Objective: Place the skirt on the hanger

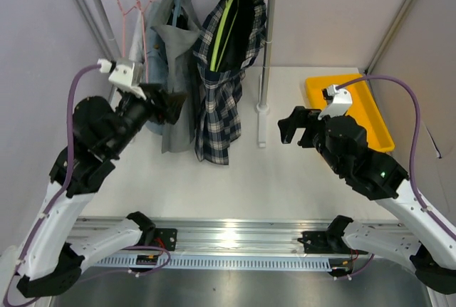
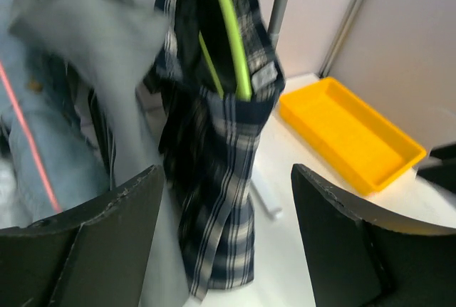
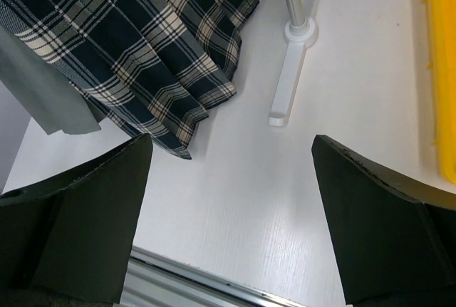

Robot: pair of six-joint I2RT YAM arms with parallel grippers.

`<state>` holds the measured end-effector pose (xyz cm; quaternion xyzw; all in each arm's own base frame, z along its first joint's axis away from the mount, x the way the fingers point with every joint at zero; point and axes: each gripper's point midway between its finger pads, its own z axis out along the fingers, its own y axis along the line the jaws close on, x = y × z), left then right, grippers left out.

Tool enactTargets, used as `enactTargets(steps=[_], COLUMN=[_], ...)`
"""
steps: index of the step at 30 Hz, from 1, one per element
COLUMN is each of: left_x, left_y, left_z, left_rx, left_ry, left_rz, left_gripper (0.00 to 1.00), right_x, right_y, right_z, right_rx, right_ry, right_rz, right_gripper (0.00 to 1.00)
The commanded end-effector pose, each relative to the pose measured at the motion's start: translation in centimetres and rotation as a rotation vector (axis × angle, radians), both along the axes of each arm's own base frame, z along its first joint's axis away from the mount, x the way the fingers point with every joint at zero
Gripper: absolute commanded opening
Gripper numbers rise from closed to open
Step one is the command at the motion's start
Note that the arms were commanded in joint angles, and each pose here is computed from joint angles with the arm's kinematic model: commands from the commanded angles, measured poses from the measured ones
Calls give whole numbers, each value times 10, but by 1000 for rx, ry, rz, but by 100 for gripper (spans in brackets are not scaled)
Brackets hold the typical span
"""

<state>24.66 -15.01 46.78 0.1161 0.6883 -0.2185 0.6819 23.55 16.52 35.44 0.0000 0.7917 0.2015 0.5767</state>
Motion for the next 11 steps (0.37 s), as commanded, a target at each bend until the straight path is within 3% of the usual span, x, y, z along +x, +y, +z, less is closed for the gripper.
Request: enactTargets(steps=[1,11], left_x=[-15,-41], left_y=[10,26], left_z=[-34,-72], left_rx=[11,38], left_ry=[62,129], left_rz=[5,-3], left_gripper=[77,77], right_x=[-4,-3], right_y=[-11,-21], right_z=[-4,-9], right_rx=[39,30], right_ry=[8,12], right_rz=[-41,-92], right_gripper=[100,99])
